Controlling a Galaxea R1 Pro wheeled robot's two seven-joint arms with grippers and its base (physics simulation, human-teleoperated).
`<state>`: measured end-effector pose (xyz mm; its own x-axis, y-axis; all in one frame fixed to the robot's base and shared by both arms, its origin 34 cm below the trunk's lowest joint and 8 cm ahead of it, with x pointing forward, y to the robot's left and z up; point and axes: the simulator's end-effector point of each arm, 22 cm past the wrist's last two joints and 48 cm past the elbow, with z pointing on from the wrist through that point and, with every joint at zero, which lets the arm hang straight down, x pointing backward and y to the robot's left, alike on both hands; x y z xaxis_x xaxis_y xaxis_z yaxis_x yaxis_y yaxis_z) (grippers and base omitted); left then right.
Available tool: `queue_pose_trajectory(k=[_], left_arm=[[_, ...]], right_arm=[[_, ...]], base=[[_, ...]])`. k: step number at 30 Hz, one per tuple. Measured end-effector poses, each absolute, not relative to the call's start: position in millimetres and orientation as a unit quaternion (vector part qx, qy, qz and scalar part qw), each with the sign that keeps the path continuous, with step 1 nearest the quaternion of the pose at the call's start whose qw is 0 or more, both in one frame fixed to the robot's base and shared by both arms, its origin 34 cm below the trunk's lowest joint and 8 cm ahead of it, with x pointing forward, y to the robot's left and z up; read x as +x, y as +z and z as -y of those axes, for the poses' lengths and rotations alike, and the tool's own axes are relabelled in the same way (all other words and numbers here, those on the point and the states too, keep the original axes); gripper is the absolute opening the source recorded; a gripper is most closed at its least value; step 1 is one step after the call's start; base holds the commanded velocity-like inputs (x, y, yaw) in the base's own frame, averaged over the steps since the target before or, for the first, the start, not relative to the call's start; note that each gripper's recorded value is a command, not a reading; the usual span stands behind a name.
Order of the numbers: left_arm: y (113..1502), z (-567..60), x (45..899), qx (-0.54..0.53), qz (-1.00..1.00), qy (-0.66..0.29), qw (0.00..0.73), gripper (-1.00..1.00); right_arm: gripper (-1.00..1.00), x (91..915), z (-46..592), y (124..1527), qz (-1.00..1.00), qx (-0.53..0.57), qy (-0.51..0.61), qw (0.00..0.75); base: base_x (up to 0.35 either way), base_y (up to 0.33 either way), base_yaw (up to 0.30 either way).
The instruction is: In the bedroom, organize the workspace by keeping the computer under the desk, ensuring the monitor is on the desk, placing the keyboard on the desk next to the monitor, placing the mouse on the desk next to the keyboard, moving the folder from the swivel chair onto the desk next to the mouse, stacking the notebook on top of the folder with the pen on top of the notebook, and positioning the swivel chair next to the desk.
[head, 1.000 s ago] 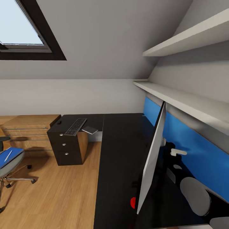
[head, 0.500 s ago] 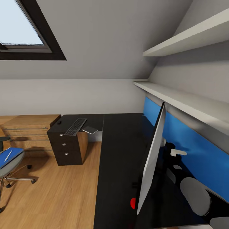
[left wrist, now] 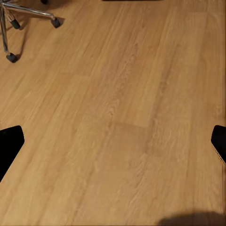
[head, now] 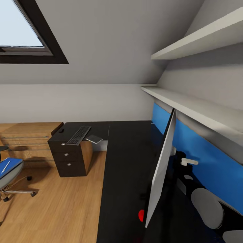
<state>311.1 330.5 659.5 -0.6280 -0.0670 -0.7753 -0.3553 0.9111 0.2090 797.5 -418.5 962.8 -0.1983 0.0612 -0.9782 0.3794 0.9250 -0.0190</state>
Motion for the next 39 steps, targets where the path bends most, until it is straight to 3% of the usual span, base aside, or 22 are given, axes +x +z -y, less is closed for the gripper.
queue_pose_trajectory(k=[12,13,39], left_arm=[[659.6,-330.7,311.3,-0.119,-0.885,0.174,0.415,1.00],[659.6,-330.7,311.3,-0.119,-0.885,0.174,0.415,1.00],[659.5,-330.0,311.4,-0.119,-0.885,0.173,0.415,1.00]], right_arm=[[-1.00,797.6,418.6,962.5,-0.764,0.143,-0.129,0.616],[1.00,797.4,418.6,962.1,-0.764,0.144,-0.129,0.616],[1.00,795.6,413.7,948.4,-0.786,0.137,-0.125,0.590]], base=[[0.015,-0.030,0.000],[0.001,-0.001,0.000],[-0.050,0.000,0.000]])
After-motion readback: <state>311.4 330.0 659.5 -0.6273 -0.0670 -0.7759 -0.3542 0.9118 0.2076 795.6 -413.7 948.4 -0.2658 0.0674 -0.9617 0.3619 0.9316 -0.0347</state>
